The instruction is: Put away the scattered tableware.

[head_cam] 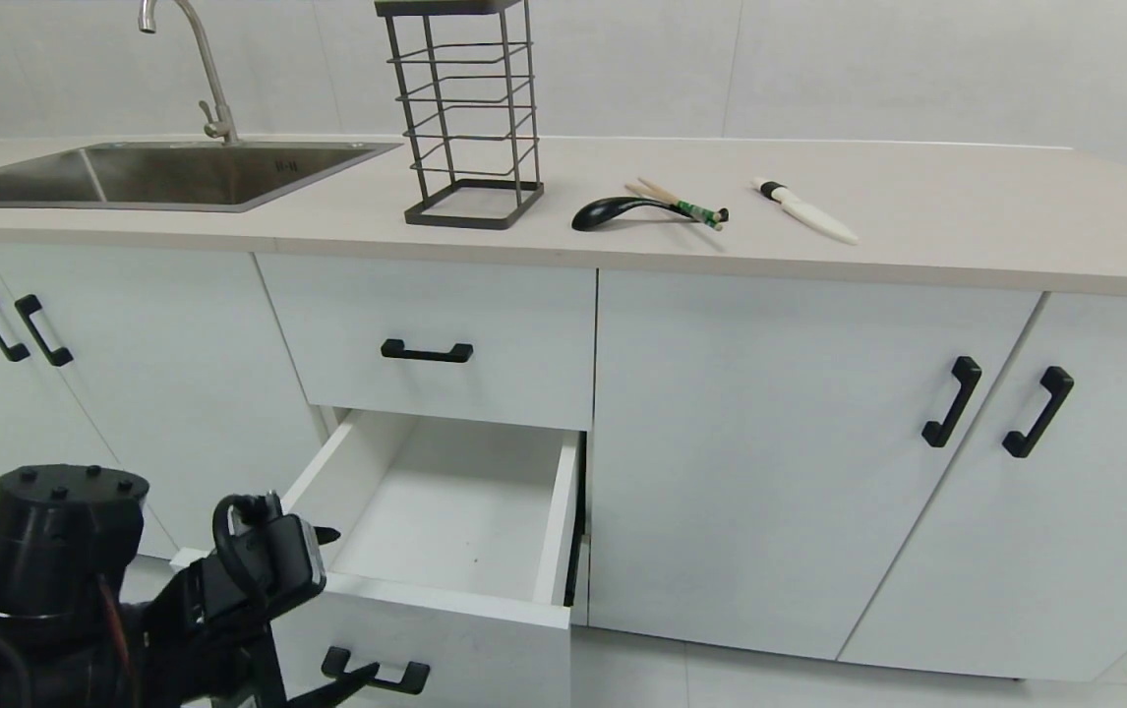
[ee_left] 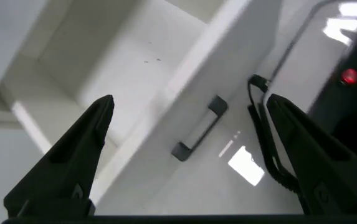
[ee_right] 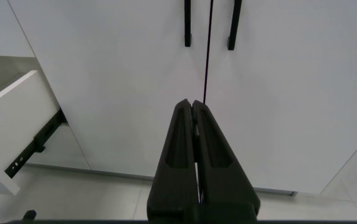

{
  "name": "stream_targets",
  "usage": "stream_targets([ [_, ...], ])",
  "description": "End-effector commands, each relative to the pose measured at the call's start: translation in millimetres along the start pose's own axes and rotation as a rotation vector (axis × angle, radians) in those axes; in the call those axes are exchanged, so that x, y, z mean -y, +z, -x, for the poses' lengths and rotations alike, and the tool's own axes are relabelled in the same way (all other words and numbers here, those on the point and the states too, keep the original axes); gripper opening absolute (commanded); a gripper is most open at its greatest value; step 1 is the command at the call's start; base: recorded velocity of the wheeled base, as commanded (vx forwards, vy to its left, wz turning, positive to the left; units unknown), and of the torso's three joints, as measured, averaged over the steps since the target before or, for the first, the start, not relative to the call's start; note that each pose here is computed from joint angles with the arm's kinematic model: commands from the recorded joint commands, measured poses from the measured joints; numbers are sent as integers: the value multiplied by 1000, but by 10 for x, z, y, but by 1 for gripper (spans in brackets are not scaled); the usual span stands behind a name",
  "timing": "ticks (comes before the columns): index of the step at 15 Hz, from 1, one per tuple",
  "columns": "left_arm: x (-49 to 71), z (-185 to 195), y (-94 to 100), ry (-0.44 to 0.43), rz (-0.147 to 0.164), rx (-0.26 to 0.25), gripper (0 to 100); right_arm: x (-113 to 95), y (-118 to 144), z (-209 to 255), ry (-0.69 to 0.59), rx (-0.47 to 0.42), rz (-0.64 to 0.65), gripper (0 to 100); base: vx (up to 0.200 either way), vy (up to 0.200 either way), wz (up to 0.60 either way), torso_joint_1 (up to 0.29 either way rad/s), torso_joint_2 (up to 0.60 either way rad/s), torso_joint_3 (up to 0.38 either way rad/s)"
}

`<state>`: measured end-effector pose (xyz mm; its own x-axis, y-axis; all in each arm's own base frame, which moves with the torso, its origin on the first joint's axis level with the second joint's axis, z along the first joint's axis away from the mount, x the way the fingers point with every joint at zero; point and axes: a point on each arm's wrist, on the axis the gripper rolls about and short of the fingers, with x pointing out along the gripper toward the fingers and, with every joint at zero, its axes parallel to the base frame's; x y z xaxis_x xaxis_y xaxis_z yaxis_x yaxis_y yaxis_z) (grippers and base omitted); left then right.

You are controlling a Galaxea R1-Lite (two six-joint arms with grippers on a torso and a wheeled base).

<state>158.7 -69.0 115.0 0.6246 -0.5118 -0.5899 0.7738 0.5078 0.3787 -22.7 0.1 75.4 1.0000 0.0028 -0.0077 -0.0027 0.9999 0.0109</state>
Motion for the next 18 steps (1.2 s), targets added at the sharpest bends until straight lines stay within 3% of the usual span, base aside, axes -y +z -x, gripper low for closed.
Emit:
stream_targets([
  [1,-80,-19,79,41,21,9,100,0,-1,-1,0,-2,0,0,0,0,0,0,0,0],
  [5,-267,-88,251,147,183,25,100,0,-1,-1,2,-2,0,0,0,0,0,0,0,0],
  [6,-375,-98,377,170,250,72,100,0,-1,-1,0,-2,0,0,0,0,0,0,0,0],
  [8,-578,-144,627,196,282,161,100,0,-1,-1,2,-2,0,0,0,0,0,0,0,0],
  [10,-678,-131,783,134,293,271,100,0,-1,-1,0,-2,0,0,0,0,0,0,0,0],
  [11,-688,-101,831,78,335,325,100,0,-1,-1,0,-2,0,0,0,0,0,0,0,0],
  [13,-713,-11,899,16,439,394,100,0,-1,-1,0,-2,0,0,0,0,0,0,0,0],
  [14,-785,25,905,27,506,410,100,0,-1,-1,0,-2,0,0,0,0,0,0,0,0],
  [15,-835,46,896,39,541,417,100,0,-1,-1,2,-2,0,0,0,0,0,0,0,0],
  [16,-898,82,839,22,613,425,100,0,-1,-1,0,-2,0,0,0,0,0,0,0,0],
  [18,-751,237,761,-148,751,459,100,0,-1,-1,0,-2,0,0,0,0,0,0,0,0],
])
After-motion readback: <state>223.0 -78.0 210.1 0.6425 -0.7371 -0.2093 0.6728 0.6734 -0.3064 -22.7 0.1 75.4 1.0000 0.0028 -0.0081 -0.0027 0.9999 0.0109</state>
